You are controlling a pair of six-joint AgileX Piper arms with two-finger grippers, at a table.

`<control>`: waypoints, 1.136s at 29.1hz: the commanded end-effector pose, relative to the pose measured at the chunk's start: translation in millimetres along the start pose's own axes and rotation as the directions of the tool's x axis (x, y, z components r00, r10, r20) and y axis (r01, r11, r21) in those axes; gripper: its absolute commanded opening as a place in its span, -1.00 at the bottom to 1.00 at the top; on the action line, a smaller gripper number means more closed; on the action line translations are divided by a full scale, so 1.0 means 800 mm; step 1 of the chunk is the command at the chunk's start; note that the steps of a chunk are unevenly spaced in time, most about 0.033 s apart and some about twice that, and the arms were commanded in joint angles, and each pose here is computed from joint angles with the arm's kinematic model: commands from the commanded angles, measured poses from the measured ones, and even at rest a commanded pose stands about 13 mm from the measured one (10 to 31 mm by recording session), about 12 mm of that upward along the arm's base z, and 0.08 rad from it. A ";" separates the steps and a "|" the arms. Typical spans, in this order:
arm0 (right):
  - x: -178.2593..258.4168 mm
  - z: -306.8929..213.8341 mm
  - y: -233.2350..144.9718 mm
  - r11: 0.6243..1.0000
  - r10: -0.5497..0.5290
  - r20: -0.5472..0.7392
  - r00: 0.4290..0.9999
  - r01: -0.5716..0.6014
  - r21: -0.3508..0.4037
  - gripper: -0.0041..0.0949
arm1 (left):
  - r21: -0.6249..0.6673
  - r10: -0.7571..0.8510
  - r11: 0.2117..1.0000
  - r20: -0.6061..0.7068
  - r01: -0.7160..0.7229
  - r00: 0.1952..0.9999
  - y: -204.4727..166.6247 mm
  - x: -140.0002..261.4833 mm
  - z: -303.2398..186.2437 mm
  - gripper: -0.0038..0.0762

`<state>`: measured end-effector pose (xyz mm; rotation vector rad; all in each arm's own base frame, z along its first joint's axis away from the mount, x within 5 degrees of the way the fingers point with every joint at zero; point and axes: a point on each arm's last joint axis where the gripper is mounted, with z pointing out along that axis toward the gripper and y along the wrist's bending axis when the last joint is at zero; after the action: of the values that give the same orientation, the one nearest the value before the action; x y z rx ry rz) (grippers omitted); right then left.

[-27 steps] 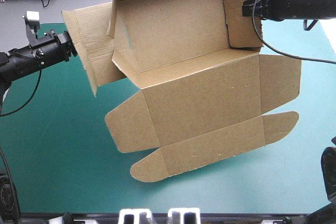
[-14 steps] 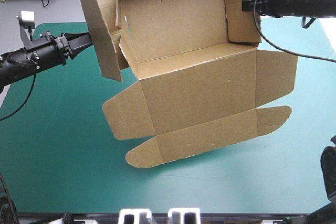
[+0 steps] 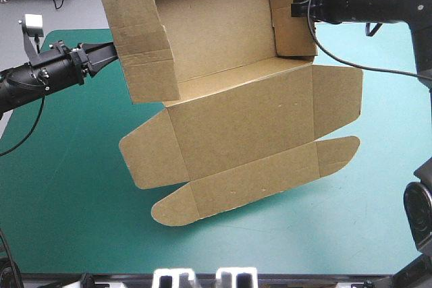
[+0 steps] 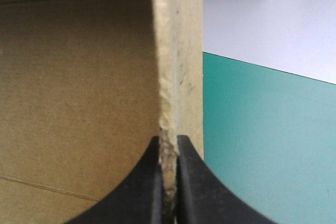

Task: Fold the box

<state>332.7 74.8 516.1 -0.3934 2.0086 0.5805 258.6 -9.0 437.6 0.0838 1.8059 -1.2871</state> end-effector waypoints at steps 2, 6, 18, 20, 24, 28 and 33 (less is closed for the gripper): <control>-0.018 -0.018 0.013 1.000 0.017 0.130 0.991 -0.013 -0.029 -0.95 | 0.109 0.045 0.993 -0.024 -0.042 0.999 -0.033 0.002 -0.004 -0.89; -0.017 -0.009 0.010 0.999 0.027 0.121 0.992 -0.023 -0.031 -0.95 | 0.088 0.056 0.995 -0.046 -0.052 0.997 -0.030 0.005 -0.003 -0.76; -0.016 0.013 0.019 0.998 0.026 0.121 0.992 -0.019 -0.057 -0.95 | 0.137 0.146 0.982 -0.080 -0.134 0.986 -0.041 0.015 0.014 0.22; -0.015 0.015 0.019 0.998 0.031 0.117 0.993 -0.024 -0.058 -0.95 | 0.134 0.146 0.982 -0.080 -0.135 0.986 -0.041 0.015 0.014 0.22; -0.015 0.015 0.021 0.997 0.039 0.114 0.993 -0.031 -0.065 -0.95 | 0.069 0.162 0.985 -0.078 -0.157 0.984 -0.033 0.014 0.015 0.22; -0.012 0.018 0.029 0.997 0.028 0.094 0.995 -0.020 -0.079 -0.95 | -0.083 0.186 0.978 -0.082 -0.193 0.979 -0.016 0.011 0.014 0.22; -0.009 0.024 0.044 0.996 0.002 0.078 0.997 0.005 -0.094 -0.92 | -0.115 0.178 0.976 -0.047 -0.183 0.983 -0.016 0.009 0.021 0.17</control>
<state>355.0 109.4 492.0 -0.4390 2.0473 0.6228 264.4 -24.5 419.7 0.2220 1.9592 -1.0390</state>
